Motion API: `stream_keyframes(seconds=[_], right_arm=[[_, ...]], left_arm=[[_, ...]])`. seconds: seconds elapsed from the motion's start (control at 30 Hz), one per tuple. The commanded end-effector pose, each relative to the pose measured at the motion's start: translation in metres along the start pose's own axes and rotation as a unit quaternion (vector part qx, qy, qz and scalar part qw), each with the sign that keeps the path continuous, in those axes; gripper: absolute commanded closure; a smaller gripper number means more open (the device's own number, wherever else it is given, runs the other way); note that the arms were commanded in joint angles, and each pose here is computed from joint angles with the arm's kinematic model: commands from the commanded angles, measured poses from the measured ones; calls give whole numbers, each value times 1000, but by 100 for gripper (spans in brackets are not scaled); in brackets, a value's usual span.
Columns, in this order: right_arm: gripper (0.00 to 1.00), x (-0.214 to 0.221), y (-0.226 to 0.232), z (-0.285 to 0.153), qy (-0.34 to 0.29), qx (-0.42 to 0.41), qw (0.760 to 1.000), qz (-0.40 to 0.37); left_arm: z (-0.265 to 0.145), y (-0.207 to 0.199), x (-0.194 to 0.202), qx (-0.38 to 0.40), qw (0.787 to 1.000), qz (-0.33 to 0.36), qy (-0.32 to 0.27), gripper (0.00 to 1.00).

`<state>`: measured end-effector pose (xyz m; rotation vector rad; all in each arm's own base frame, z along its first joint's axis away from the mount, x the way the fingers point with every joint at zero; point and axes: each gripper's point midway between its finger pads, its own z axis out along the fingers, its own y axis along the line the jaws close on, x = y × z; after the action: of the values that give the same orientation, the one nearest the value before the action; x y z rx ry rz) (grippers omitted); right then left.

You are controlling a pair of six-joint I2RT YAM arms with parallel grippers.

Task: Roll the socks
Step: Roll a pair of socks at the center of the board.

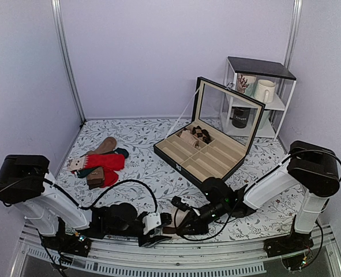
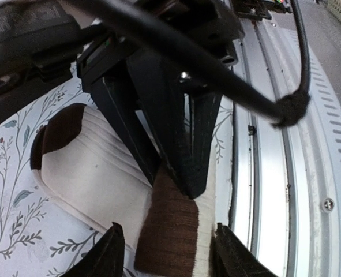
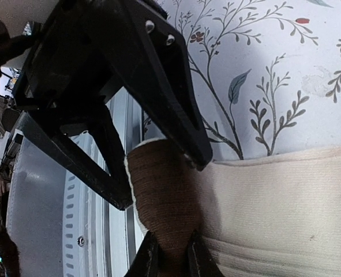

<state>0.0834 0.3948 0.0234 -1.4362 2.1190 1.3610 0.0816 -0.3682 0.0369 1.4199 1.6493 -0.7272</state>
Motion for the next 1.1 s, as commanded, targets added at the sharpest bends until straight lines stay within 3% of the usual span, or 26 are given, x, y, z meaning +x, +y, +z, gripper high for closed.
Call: stream_keyframes(seconds=[0.0,0.13,0.27,0.4,0.6,0.7,0.83,0.97,1.07], right_arm=[[88,77,-20,1,114,34,989,88],[88,77,-20,1,115,33,989,89],[88,78,-21,0,116,36,989,90],[88,78,-24,1,118,38,988,94],[79,55,-27,-7,89,69,991,75],[64,15,-33,-28,26,134,990,35],[57,-31,-24,-68,-87,192,977,-24],[56,-34,-8,-76,-126,190,970,-79],[54,-21,0,-64,-115,183,969,-120]], left_arm=[[5,-10,2,18,1000,-5,1,48],[10,-11,6,22,1000,-6,9,54],[12,-15,6,33,999,-5,14,72],[13,-16,3,38,999,-8,16,100],[16,-14,17,37,996,-50,62,100],[17,-12,35,36,989,-97,106,100],[16,-17,61,49,974,-151,160,100],[17,-20,83,62,960,-188,198,100],[17,-22,92,75,951,-210,212,100]])
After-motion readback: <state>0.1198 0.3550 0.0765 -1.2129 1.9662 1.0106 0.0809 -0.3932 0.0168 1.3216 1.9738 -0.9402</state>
